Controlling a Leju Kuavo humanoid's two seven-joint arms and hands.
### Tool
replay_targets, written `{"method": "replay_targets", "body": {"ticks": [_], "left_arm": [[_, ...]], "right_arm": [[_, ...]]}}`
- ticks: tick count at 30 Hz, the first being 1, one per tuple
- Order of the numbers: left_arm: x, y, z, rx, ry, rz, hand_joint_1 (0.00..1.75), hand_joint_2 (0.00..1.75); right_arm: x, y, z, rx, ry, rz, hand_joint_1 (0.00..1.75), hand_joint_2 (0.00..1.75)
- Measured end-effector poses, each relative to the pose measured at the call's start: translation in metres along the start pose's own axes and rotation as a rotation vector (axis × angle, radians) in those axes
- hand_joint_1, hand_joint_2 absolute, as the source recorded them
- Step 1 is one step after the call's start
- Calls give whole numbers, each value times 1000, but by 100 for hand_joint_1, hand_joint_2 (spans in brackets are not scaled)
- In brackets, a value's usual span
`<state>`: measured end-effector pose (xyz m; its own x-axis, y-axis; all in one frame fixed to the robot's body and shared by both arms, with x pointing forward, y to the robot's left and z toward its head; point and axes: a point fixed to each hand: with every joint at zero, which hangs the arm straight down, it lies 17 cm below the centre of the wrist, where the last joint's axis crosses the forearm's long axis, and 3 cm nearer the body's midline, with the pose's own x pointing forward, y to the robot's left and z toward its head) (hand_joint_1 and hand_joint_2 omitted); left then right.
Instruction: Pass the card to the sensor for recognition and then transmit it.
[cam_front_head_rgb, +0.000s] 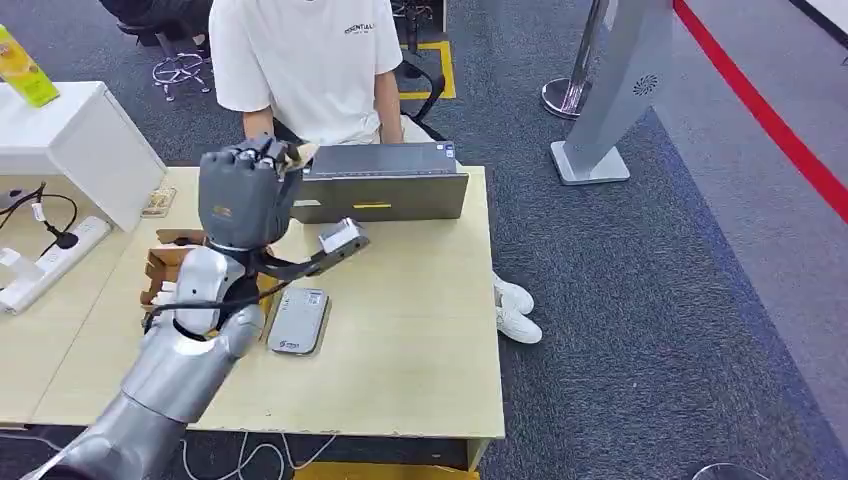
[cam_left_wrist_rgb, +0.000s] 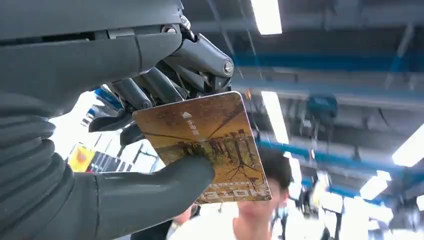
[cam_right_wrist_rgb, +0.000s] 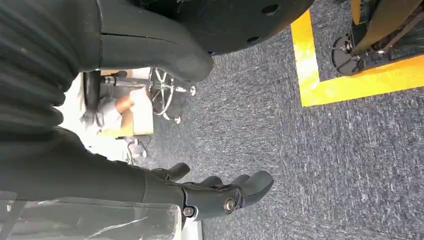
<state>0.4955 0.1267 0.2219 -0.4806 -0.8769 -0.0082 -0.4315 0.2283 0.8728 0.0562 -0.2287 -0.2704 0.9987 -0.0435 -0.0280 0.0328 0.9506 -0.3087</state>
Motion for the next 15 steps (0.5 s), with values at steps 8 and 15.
{"method": "replay_targets", "body": {"ticks": [8,15], "left_arm": [[-82,175,-132,405,94,-151,175,175],[-142,158,-162,267,242,-185,175,175]], "right_arm": [[3,2,0,18,-32,134,0,175],[5,1,0,18,-41,152,0,175]]}}
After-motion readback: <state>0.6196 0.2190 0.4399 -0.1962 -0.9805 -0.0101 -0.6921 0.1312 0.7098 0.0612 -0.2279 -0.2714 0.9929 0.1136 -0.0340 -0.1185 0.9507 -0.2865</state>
